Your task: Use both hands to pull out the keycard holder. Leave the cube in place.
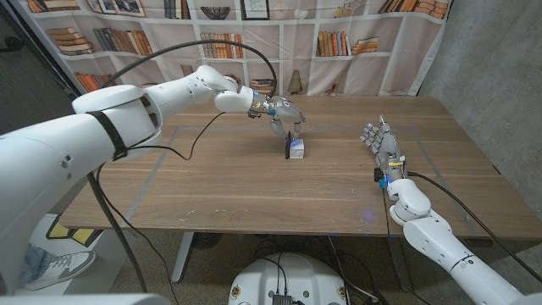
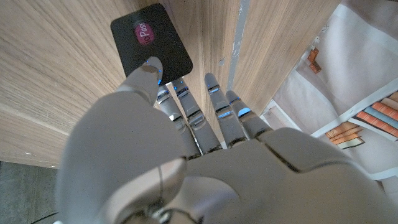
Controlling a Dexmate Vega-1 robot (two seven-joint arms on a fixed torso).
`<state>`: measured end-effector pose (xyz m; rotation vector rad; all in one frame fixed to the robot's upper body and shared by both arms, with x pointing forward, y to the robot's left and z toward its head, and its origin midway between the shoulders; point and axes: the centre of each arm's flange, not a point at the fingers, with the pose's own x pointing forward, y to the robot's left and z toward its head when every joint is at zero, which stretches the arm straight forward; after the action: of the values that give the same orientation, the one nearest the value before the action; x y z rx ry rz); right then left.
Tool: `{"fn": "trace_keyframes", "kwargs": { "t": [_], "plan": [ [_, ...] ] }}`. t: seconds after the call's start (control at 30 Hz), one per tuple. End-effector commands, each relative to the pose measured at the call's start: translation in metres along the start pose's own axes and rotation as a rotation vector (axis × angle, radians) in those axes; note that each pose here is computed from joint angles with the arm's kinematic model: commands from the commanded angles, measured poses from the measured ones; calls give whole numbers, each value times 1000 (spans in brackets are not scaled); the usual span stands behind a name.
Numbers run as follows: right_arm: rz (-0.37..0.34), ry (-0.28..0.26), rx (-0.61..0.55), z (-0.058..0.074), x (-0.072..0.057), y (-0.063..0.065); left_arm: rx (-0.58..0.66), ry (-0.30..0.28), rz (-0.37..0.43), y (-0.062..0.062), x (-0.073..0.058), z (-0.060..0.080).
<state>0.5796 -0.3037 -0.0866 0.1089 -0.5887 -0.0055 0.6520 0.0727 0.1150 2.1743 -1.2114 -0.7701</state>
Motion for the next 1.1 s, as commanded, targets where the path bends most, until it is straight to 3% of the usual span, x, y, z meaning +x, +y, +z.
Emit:
{"fn": "trace_keyframes", "kwargs": {
  "t": [0.03, 0.73, 1.1],
  "plan": [
    [10, 7, -3, 0, 3, 2, -23, -2, -4, -3, 0, 0],
    [16, 3, -13, 3, 6, 6, -52, -3, -6, 0, -2, 2],
    [20, -4, -13, 3, 6, 9, -87, 20, -17, 14, -8, -5]
  ]
}}
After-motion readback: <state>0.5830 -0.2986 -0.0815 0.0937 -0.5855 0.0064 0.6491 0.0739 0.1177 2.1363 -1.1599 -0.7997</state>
